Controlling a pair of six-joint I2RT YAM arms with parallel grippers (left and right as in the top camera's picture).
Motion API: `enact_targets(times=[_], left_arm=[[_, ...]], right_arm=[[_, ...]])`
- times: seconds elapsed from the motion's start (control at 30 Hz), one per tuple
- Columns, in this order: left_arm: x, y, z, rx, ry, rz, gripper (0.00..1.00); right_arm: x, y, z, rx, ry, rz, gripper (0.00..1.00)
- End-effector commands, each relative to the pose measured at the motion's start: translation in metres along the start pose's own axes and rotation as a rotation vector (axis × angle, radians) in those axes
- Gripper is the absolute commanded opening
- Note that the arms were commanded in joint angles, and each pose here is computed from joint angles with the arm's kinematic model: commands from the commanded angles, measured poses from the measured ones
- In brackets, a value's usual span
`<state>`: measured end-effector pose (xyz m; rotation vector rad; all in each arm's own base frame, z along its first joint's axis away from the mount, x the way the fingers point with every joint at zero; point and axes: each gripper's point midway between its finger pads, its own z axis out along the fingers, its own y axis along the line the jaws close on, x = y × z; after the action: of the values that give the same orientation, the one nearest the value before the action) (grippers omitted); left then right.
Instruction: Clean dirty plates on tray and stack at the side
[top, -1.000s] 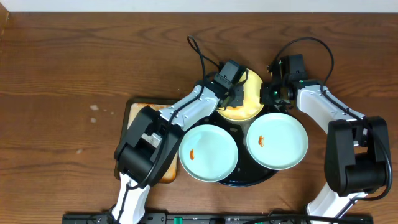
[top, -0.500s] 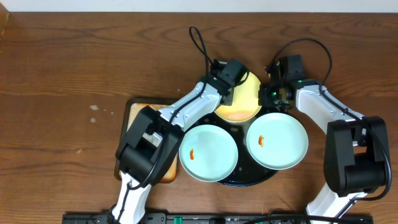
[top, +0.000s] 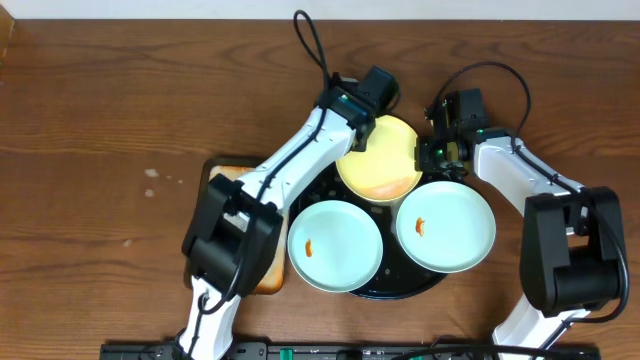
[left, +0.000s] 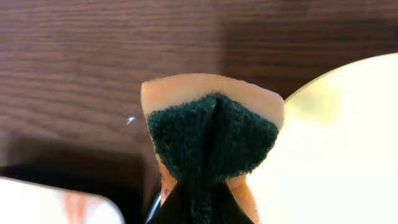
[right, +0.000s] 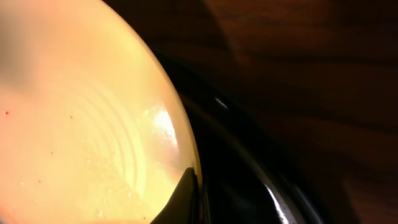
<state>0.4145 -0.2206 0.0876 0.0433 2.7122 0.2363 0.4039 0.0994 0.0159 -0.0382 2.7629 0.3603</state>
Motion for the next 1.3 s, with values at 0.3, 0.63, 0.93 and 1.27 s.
enact_targets(times=[0.3,0.63,0.93,1.27], left_arm=[[0.009,0.085,-0.092,0.080,0.094,-0.214,0.08],[0.064,0.167,-0.128,0.101,0.122,-0.309,0.08],[0.112,0.182,-0.086,0.054,0.199,-0.321,0.08],[0.135,0.182,-0.064,0.030,0.248,-0.314,0.08]], right_arm=[[-0.040,0.001,-0.076,0.107,-0.211,-0.166,0.01],[-0.045,0.019,-0.146,0.394,-0.351,-0.322,0.01],[-0.040,0.044,-0.179,0.736,-0.444,-0.477,0.01],[-0.022,0.095,-0.202,0.879,-0.536,-0.641,0.01]])
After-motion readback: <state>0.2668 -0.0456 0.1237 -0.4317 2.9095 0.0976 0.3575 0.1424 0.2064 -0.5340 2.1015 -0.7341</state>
